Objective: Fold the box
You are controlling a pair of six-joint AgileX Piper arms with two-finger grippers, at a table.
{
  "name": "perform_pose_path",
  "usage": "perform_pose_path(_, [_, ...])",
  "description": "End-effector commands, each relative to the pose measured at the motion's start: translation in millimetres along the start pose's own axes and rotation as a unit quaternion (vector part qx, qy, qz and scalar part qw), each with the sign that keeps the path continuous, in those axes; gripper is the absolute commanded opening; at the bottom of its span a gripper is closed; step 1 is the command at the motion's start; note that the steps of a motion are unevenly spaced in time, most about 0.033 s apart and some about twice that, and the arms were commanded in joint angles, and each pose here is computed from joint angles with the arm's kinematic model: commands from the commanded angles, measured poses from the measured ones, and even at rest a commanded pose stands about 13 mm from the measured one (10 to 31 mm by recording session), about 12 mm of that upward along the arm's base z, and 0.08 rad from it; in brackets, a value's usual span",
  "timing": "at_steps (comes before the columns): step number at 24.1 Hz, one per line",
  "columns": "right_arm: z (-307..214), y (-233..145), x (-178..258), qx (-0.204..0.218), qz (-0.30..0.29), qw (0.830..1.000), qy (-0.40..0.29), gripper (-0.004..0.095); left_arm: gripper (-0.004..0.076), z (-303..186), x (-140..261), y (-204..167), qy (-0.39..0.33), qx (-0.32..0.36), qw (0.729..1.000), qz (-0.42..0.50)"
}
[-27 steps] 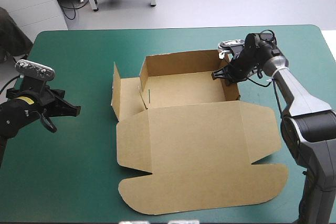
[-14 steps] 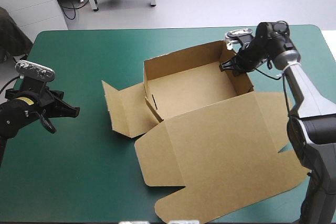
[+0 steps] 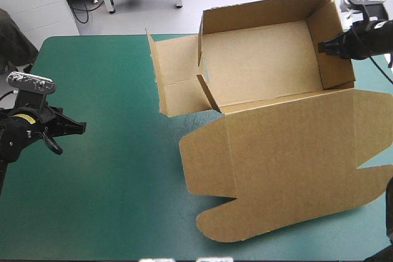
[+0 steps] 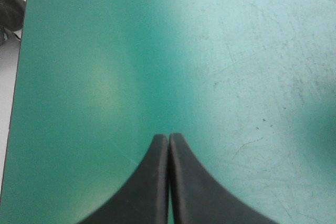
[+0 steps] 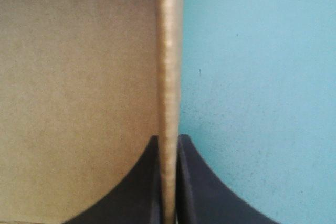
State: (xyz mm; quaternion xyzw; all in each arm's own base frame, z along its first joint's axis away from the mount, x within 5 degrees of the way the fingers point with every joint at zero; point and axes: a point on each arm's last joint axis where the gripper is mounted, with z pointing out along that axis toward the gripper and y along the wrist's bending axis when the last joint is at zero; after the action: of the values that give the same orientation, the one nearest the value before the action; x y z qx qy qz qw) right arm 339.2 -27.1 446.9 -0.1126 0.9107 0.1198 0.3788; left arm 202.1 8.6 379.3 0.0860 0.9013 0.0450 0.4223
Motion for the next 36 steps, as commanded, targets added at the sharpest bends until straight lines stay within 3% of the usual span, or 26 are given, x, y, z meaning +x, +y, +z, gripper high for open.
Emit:
perform_pose_path(1, [-46,17,0,-0.033,-0.002,0.997,-0.068,-0.0024,-0.0033,-8,-10,3,-0.041,-0.011,0.999,-0.017])
perform_pose_path(12, [-54,34,27,-0.069,-0.004,0.996,-0.063,-0.0024,-0.0003,35,11,-1,-0.005,0.018,0.996,-0.085])
perform_pose_path(15, [-55,39,30,-0.087,-0.010,0.994,-0.069,-0.0024,-0.0003,50,16,-3,-0.010,0.065,0.991,-0.114])
perform_pose_path(18, [-57,43,33,-0.097,-0.012,0.993,-0.073,-0.0023,-0.0004,62,12,-10,-0.024,0.153,0.981,-0.117])
perform_pose_path(24, [-59,45,33,-0.098,-0.013,0.992,-0.077,-0.0023,-0.0004,103,13,-20,-0.016,0.338,0.927,-0.162])
perform_pose_path(26, [-60,45,33,-0.101,-0.012,0.992,-0.079,-0.0023,-0.0005,116,15,-28,-0.009,0.418,0.893,-0.165])
perform_pose_path(29, [-59,45,33,-0.101,-0.012,0.992,-0.079,-0.0023,-0.0009,118,11,-37,-0.029,0.533,0.820,-0.207])
perform_pose_path(36, [-46,66,28,-0.086,-0.049,0.993,-0.069,-0.0022,-0.0009,115,4,-48,-0.037,0.551,0.805,-0.217])
